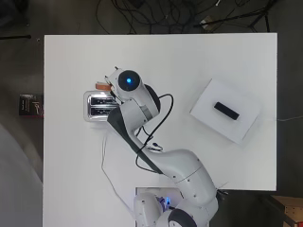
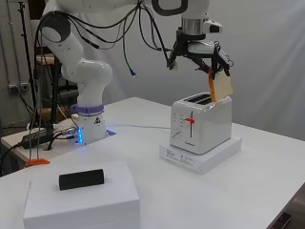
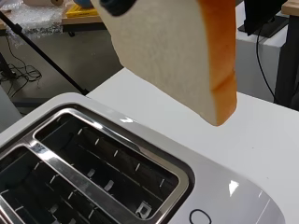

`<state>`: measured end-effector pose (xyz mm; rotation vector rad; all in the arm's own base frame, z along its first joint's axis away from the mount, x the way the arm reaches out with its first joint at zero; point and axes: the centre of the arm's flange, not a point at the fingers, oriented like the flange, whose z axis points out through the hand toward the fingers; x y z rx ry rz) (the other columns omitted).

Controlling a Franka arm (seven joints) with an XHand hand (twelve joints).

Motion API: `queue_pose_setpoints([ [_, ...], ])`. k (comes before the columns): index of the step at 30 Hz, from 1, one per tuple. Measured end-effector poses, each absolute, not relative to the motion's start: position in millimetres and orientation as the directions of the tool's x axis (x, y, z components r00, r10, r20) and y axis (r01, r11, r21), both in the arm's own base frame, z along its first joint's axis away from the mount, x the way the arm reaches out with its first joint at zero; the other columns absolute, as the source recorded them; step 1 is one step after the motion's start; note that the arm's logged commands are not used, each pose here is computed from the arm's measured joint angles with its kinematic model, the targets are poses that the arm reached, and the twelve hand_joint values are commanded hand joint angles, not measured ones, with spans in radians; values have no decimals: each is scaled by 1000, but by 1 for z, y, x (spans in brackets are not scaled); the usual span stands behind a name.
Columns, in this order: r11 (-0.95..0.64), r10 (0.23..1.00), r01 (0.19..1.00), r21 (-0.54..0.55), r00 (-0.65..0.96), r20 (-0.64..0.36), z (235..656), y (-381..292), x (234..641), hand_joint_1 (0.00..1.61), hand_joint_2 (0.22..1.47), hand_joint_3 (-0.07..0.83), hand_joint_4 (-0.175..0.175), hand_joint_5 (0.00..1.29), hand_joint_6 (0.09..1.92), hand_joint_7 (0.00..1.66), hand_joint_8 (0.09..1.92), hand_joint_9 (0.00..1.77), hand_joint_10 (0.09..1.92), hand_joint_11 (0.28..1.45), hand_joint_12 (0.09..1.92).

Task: Teleoperate dual arm-hand system to toast a bread

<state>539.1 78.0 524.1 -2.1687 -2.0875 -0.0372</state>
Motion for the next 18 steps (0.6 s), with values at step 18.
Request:
queue_pose_setpoints([
  [18, 15, 988, 994, -112, 3, 155, 517, 76, 485, 1257, 1114, -1, -175, 788, 1205, 1241, 599, 1430, 87, 698, 565],
])
